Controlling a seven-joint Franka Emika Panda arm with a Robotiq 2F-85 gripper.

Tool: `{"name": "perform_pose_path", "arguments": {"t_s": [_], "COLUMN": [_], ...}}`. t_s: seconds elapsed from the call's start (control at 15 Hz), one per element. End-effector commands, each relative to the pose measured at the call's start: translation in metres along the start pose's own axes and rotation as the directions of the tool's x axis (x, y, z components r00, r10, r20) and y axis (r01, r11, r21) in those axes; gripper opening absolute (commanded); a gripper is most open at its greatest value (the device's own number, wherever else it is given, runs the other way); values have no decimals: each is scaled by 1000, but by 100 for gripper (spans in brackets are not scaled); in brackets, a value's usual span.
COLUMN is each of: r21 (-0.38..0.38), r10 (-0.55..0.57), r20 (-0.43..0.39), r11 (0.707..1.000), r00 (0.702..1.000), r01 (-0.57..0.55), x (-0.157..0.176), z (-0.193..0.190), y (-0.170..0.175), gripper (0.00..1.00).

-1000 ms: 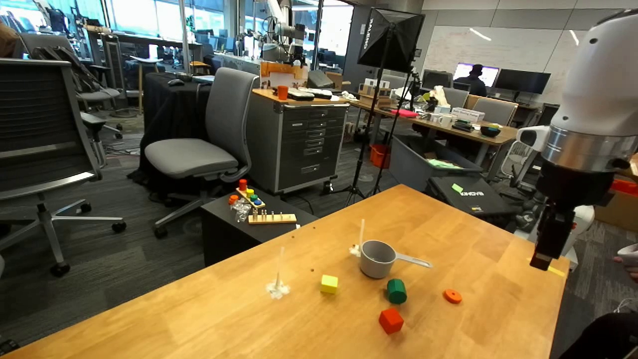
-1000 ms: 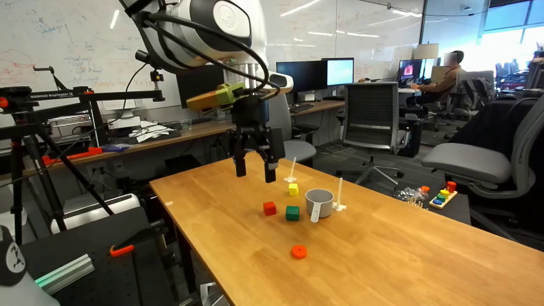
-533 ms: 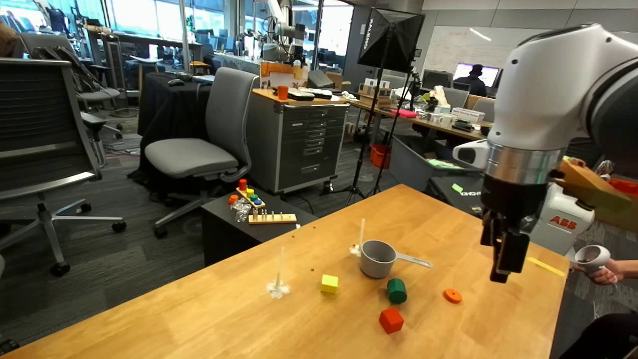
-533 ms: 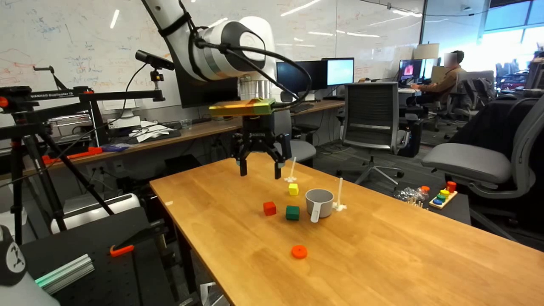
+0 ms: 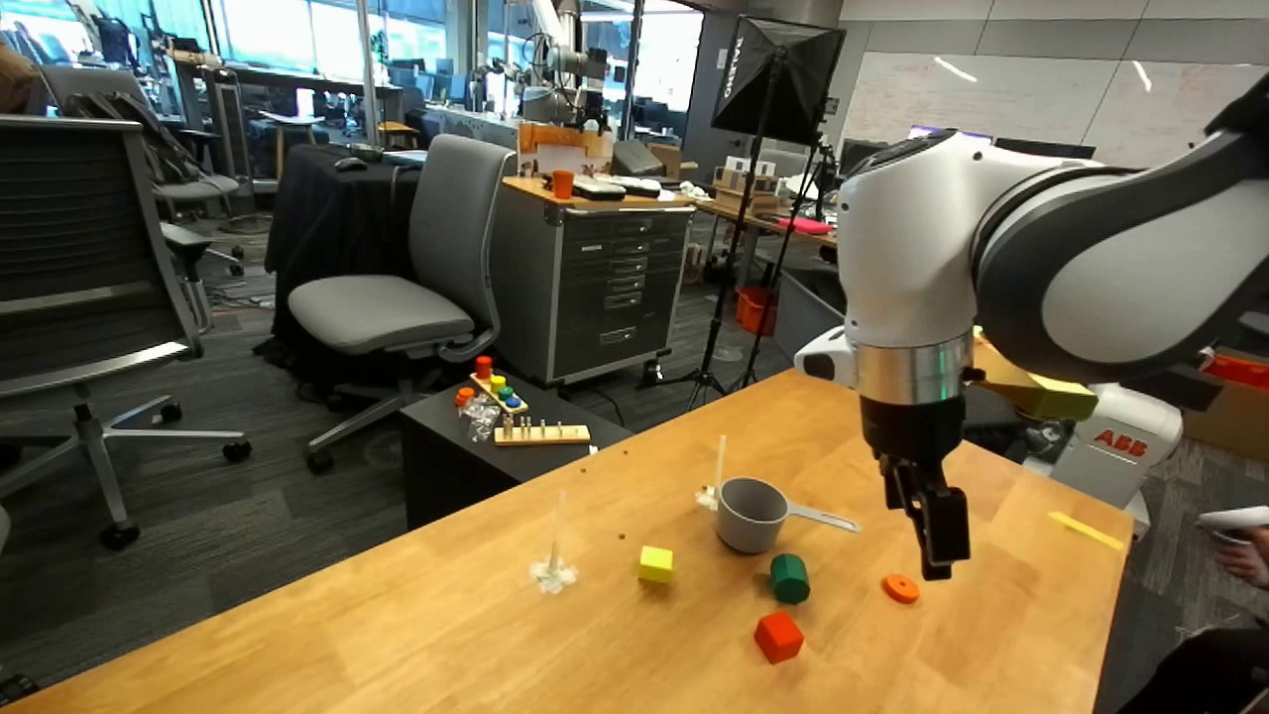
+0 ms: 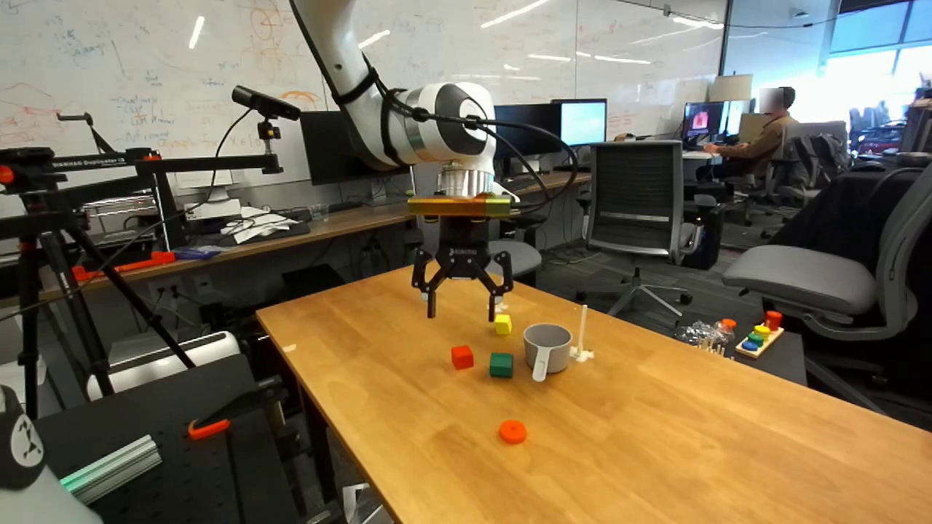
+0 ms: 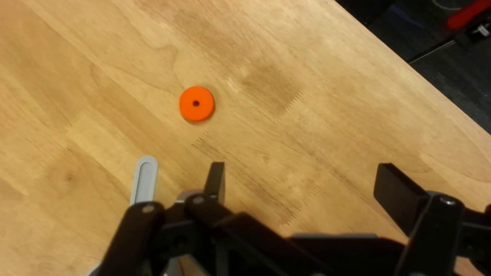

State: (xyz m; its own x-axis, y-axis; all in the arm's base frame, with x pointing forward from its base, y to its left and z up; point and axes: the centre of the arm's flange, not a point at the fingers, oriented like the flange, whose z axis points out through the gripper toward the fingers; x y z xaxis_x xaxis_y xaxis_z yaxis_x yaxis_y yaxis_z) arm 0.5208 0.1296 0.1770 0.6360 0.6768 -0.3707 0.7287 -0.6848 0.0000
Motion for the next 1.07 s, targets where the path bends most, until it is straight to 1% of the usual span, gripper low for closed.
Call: {"name": "perform_pose_path", "arguments": {"t_s": [0.0,0.07,0.13,0.2,0.27,0.33,0.6,0.87,1.0], "r21": [-2,-3,-3,-10,-14,-20,-45,-76,-86], "r10": [-4,-5,-79,-129,-178,-231,-380,-444,-447], "r20": [3,5,21,28,40,53,117,193,215], "r11": [1000,1000,997,992,984,972,921,883,877], "r00": [1000,1000,997,991,983,971,918,875,869], "r01": [4,5,79,130,179,232,387,464,472], "x": [2,3,8,15,21,26,50,73,87], "z": [1,1,1,1,0,1,5,11,13], "y": [0,1,0,-2,-6,-10,-26,-32,-33], "gripper": [100,100,94,99,97,99,100,100,100]}}
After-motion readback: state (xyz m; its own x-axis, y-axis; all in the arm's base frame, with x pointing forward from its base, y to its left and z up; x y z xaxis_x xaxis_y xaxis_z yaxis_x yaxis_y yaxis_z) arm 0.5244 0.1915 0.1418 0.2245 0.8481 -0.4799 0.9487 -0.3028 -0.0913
